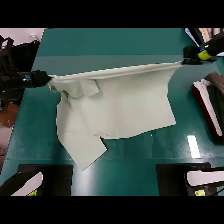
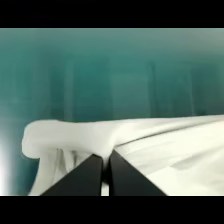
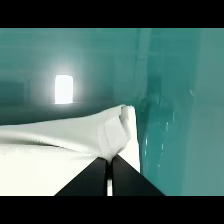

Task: Fold the shirts.

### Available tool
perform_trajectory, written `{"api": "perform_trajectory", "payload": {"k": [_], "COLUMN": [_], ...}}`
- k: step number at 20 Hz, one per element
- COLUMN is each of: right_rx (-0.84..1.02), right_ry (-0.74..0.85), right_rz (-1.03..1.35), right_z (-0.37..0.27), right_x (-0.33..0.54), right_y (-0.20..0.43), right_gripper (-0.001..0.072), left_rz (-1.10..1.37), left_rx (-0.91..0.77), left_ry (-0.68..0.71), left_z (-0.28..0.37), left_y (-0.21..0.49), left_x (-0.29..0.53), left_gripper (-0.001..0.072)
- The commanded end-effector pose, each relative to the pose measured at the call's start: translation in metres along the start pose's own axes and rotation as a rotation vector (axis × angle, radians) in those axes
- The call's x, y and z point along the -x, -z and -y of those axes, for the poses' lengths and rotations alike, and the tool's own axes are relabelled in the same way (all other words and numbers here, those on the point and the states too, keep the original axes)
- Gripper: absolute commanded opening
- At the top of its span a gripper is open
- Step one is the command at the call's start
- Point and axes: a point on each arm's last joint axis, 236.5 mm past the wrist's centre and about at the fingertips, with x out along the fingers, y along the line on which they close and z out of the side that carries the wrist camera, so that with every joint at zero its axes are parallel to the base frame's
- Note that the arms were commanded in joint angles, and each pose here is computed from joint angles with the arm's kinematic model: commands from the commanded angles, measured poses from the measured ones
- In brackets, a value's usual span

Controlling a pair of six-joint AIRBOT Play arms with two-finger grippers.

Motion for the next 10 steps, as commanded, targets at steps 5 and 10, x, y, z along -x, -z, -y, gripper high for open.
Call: {"api": "perform_trajectory", "payload": {"k": [5,10], "right_rx": [0.050,0.086], "right_ry": [-0.010,-0.013], "right_rz": [-0.093,-0.184], "right_z": [-0.003,-0.004], "right_x": [-0.072,-0.098], "right_y": [0.007,0.048], "right_gripper": [0.0014,0.0013], "left_rz": [-0.008,-0.112], "left_rx": [-0.064,-0.167], "left_ry": [-0.047,-0.044], "left_z": [-0.026,-0.028], "left_y": [0.005,0.029], "left_x": [-0.039,-0.038], "left_gripper": [0.0029,0.0029]}}
